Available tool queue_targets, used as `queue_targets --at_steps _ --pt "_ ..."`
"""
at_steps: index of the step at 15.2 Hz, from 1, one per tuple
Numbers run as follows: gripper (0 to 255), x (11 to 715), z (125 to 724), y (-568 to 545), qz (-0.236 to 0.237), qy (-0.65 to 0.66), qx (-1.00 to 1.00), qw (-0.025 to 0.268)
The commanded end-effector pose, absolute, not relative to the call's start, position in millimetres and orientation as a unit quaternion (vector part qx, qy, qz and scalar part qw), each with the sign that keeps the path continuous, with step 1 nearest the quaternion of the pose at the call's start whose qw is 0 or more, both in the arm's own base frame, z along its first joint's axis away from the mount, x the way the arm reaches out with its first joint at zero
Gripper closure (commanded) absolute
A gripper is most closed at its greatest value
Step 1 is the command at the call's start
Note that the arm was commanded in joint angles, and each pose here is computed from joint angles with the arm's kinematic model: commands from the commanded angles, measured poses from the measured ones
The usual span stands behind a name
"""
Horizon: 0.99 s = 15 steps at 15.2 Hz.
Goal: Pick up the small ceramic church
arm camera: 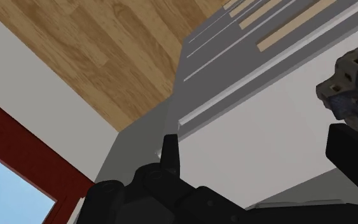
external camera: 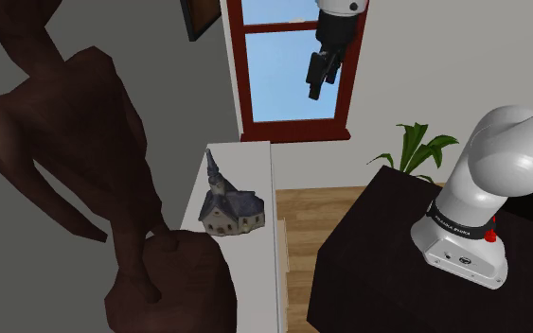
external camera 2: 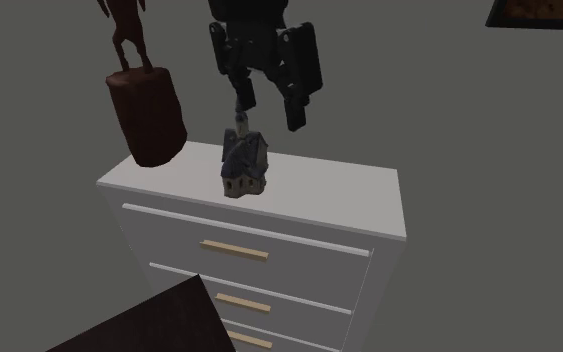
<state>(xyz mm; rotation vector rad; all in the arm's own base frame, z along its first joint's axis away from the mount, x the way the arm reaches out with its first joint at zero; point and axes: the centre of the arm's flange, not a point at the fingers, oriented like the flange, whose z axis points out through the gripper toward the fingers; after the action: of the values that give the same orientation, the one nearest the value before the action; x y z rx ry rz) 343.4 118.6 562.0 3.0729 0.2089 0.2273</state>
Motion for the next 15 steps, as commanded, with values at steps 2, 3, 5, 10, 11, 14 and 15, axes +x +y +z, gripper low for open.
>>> queue_targets --at_steps 2,3,5,10,11,14,15 --pt "0 351.7 552.5 152.9 0.083 0.060 0.995 0.020" --pt "0 354.7 550.2 164.7 0.085 0.058 0.994 0.018" --pt "0 360.9 545.9 188.4 0.091 0.054 0.994 0.014" --pt "0 377.5 536.3 247.5 0.106 0.044 0.993 0.005" --pt "0 380.9 534.6 259.3 0.109 0.042 0.993 0.003" --pt "0 391.6 529.9 294.7 0.117 0.035 0.992 -0.003" --pt "0 395.3 528.5 306.5 0.120 0.033 0.992 -0.005"
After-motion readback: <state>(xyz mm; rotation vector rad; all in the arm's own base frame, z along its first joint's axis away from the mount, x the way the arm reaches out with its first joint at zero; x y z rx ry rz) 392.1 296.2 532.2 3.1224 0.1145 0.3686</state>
